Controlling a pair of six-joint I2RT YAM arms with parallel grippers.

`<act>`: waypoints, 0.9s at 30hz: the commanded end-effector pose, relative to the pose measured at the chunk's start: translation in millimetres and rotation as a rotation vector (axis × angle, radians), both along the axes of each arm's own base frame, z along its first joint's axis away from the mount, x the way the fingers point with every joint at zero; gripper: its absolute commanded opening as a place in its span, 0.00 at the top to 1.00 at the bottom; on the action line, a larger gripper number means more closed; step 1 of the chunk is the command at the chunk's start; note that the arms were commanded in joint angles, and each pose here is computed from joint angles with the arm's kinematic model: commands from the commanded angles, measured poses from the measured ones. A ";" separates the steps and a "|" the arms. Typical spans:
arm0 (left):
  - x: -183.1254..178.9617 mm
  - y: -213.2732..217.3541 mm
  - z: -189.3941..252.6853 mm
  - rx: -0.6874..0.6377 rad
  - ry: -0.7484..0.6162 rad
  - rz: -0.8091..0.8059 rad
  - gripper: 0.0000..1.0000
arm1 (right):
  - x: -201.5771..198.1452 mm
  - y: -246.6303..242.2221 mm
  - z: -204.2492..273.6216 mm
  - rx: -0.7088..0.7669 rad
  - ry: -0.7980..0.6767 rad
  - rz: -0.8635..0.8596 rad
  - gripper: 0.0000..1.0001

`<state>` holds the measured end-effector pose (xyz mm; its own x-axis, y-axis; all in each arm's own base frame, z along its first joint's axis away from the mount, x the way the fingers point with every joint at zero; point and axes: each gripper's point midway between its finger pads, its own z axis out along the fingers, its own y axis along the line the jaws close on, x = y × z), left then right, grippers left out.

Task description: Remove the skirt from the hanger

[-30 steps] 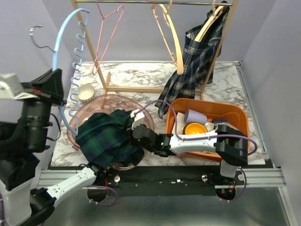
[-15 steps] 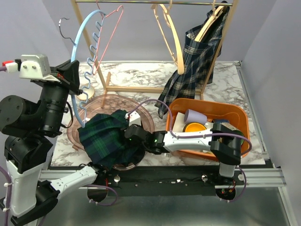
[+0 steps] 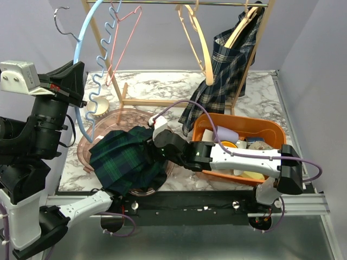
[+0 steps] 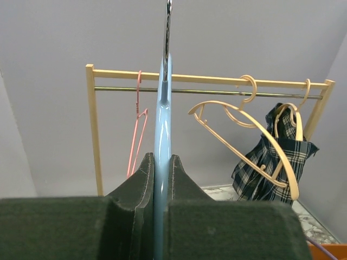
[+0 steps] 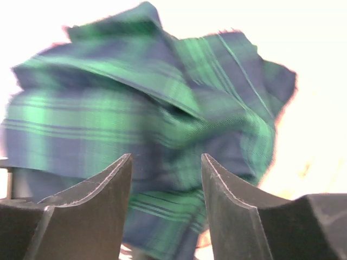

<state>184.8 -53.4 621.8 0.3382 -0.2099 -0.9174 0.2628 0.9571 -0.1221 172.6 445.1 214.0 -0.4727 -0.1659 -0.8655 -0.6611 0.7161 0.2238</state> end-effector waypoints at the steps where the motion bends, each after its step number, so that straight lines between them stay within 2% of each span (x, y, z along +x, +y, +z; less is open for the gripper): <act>1: 0.3 -9.2 10.8 0.010 -0.041 -0.037 1.00 | -14.9 25.0 21.1 0.028 0.030 0.125 0.43; 4: 6.0 -21.0 2.1 0.027 -0.014 -0.072 1.00 | -35.6 60.8 43.0 0.170 0.055 0.283 0.47; 6: 8.5 -29.1 -3.0 0.019 0.005 -0.103 1.00 | -55.5 81.3 28.1 0.196 0.105 0.408 0.48; 7: 10.1 -33.6 -4.9 0.022 0.012 -0.119 1.00 | -55.5 86.4 18.9 0.190 0.119 0.413 0.48; 8: 13.1 -36.9 -8.9 0.026 0.024 -0.124 1.00 | -54.0 91.3 -14.7 0.133 0.168 0.391 0.49; 13: 34.6 -53.2 -31.1 0.073 0.104 -0.122 1.00 | -43.9 74.0 -124.9 -0.082 0.303 0.284 0.53; 17: 51.9 -53.8 -45.8 0.090 0.165 -0.063 1.00 | -31.2 63.7 -115.8 -0.067 0.260 0.236 0.54; 19: 59.6 -55.9 -51.9 0.110 0.182 -0.044 1.00 | -25.0 58.7 -81.3 -0.022 0.197 0.225 0.48; 20: 62.5 -56.2 -53.0 0.116 0.186 -0.033 1.00 | -22.5 56.7 -66.4 -0.007 0.174 0.217 0.40; 22: 71.7 -56.6 -56.4 0.137 0.197 -0.001 1.00 | -20.6 48.2 -29.6 0.044 0.130 0.210 0.32; 26: 91.9 -55.7 -58.8 0.164 0.207 0.079 1.00 | -24.6 31.4 19.7 0.142 0.089 0.213 0.04; 27: 97.5 -56.3 -61.6 0.172 0.218 0.088 1.00 | -28.8 26.4 25.0 0.154 0.087 0.226 0.01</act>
